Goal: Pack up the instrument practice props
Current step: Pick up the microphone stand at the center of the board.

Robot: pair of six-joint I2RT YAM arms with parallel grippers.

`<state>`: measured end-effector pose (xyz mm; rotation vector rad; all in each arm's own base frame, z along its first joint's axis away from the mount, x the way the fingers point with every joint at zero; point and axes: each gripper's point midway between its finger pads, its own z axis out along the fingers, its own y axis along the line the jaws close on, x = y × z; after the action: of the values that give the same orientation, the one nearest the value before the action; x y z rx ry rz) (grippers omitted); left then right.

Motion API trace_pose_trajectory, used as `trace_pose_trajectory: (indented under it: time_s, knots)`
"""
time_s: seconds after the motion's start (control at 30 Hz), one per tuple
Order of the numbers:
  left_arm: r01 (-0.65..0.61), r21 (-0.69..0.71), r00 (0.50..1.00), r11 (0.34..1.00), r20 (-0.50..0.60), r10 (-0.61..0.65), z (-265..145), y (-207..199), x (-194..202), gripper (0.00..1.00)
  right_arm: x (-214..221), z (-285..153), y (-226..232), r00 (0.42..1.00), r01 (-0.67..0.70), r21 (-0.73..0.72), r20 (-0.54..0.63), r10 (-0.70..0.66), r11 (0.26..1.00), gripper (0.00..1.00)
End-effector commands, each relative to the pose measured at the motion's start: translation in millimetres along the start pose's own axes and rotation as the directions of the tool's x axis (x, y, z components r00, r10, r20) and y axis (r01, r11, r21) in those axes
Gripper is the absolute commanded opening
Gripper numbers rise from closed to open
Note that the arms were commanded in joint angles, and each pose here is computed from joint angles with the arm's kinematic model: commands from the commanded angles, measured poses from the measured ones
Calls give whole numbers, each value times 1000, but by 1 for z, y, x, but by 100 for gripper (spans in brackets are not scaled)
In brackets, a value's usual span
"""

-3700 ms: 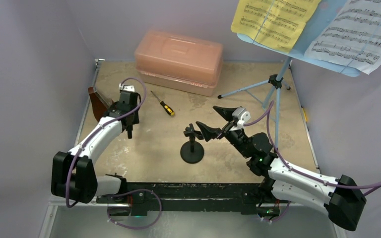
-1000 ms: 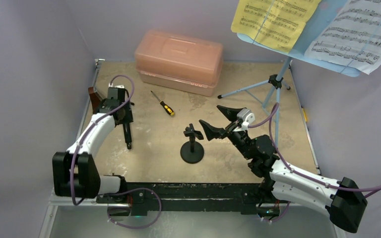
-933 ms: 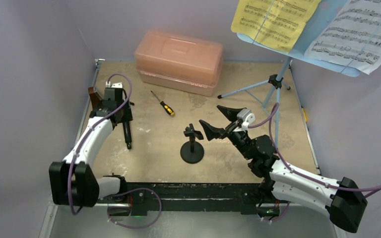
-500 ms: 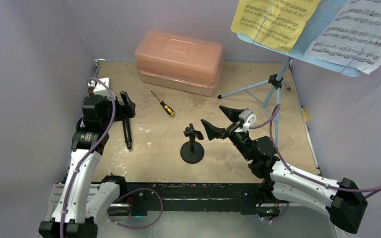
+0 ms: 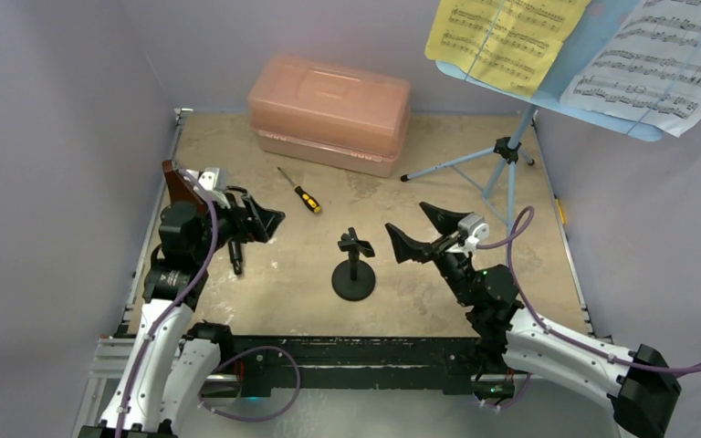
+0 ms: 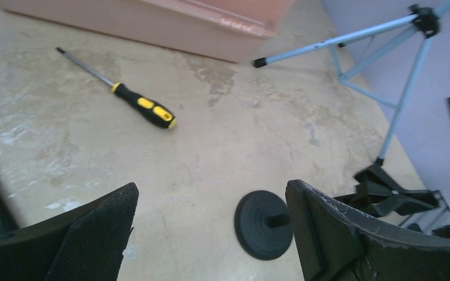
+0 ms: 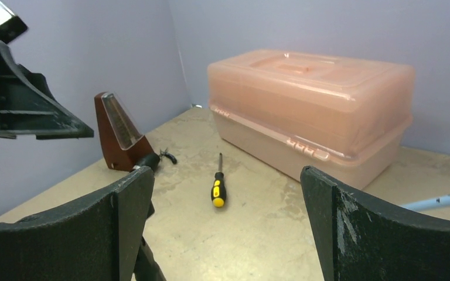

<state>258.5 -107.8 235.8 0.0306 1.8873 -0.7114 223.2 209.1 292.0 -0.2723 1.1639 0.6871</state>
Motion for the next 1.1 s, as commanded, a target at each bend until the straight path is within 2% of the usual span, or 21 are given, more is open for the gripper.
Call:
trace_pose_trajectory:
  time_s: [0.0, 0.13, 0.23, 0.33, 0.6, 0.7, 0.83, 1.07]
  knots:
    - [-40, 169, 996, 985, 89, 25, -8, -42, -19, 97, -4, -9, -13, 998, -59, 71, 42, 56, 996, 98]
    - [-52, 258, 994, 965, 102, 26, -5, -68, -14, 99, -6, -13, -21, 996, -65, 108, 67, 58, 992, 98]
    - [-64, 329, 997, 942, 71, 43, 2, -92, -2, 99, -2, -15, -24, 996, -67, 121, 69, 59, 990, 98]
    - [-64, 354, 998, 933, 1, 68, 15, -108, 18, 99, 1, -16, -26, 996, -67, 131, 66, 59, 989, 98]
    - [-191, 357, 978, 914, -10, 208, 35, -170, 59, 99, 4, -21, -31, 996, -73, 155, 69, 63, 985, 98]
    - [-229, 303, 972, 925, 10, 237, 33, -183, 70, 99, 4, -20, -32, 996, -74, 161, 70, 63, 984, 98]
    - [-262, 123, 965, 957, 28, 260, 33, -167, 82, 98, 3, -22, -32, 995, -78, 160, 73, 67, 984, 98]
    - [-260, 49, 966, 964, 8, 259, 43, -170, 112, 97, 4, -20, -32, 995, -79, 161, 68, 69, 984, 98]
